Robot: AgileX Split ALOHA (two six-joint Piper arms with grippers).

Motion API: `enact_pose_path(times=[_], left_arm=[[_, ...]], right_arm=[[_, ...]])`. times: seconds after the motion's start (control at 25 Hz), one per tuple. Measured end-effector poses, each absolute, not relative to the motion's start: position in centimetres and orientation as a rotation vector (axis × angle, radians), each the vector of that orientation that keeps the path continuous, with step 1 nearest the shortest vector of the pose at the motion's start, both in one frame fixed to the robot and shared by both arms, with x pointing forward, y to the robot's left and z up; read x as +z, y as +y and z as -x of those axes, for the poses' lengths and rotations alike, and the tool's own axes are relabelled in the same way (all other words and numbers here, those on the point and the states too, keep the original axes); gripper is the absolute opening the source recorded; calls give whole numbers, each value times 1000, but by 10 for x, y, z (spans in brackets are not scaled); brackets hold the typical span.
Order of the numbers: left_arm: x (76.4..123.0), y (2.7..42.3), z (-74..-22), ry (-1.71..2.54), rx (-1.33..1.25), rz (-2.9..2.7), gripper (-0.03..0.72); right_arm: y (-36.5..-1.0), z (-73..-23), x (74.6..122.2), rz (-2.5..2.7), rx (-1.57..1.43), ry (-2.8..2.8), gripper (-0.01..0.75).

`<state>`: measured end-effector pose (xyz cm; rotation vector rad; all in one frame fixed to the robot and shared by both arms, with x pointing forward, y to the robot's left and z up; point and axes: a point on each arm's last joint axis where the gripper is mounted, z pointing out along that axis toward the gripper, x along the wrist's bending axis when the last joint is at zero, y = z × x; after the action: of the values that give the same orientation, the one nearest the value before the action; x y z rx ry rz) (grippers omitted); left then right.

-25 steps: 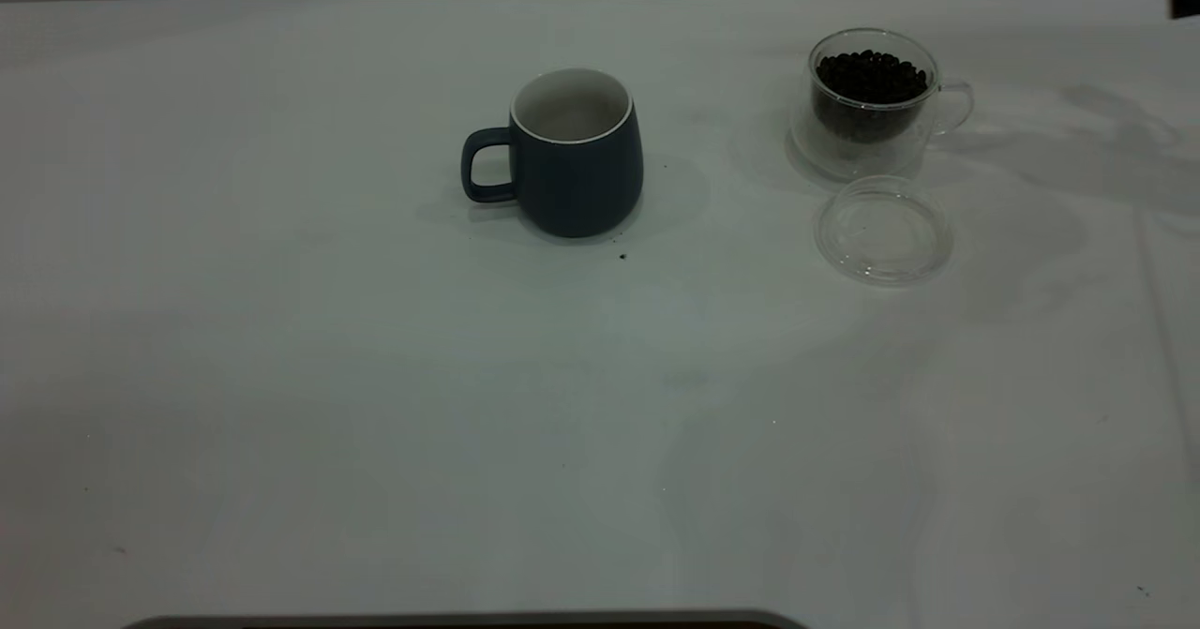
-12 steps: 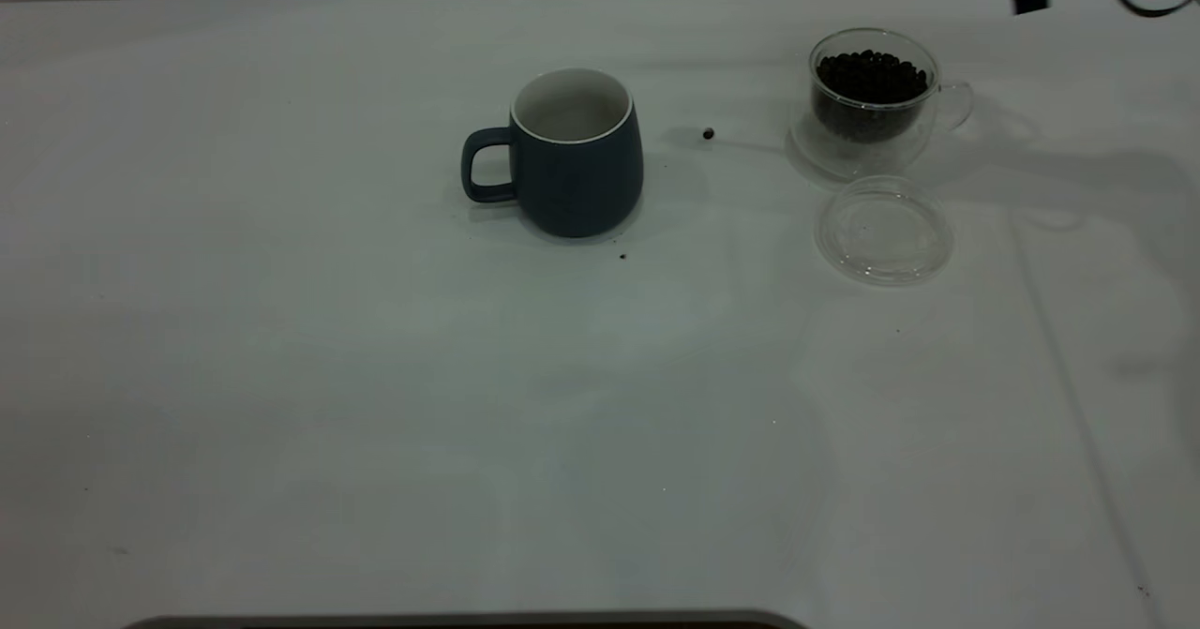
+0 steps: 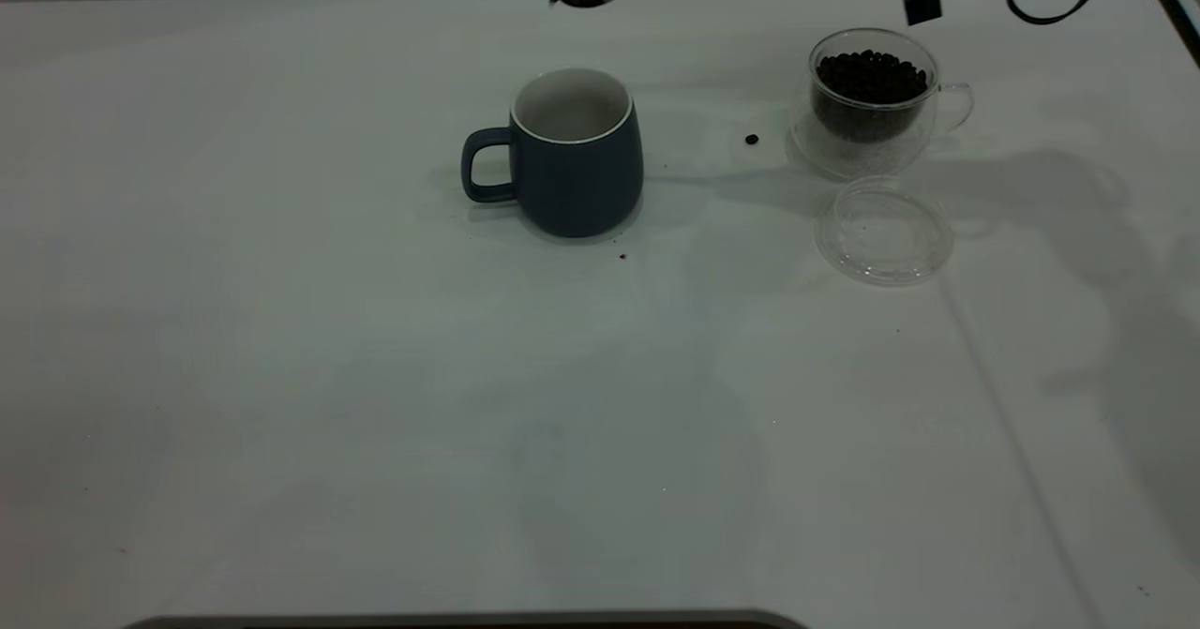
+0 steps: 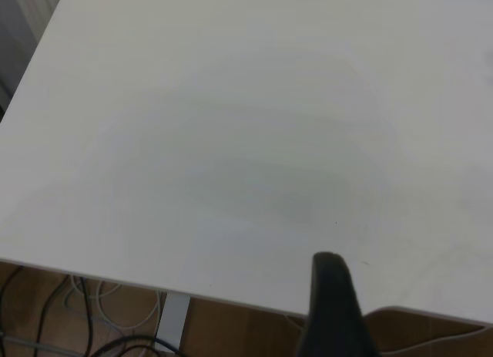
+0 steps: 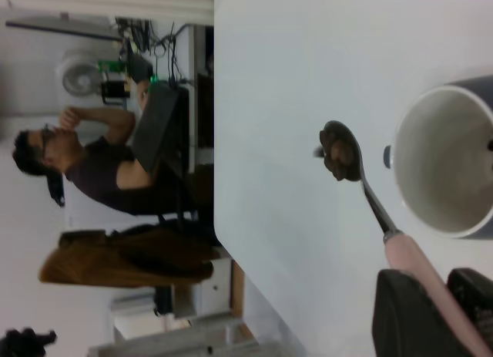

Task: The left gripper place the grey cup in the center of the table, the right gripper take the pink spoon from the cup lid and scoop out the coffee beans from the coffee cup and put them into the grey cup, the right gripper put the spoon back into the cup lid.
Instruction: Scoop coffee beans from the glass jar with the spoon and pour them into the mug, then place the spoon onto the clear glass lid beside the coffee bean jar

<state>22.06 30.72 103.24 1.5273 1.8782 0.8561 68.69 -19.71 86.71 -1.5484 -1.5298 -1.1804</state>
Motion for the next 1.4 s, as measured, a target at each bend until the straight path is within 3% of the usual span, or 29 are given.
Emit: enact_pose_path(times=[0.8,1.2,1.4], left_arm=[[1032,307,-221,1876,856,-1530,567],[1032,307,-221,1876,855,-1530,567],[1032,307,-221,1876,855,-1530,567]], right_arm=[[-183,-689,857,1352,-1279,-2155,100],[-175,-680,940,1113,-1339,-2495,100],[-208,-666,978,1071,-1276,-2485,100]])
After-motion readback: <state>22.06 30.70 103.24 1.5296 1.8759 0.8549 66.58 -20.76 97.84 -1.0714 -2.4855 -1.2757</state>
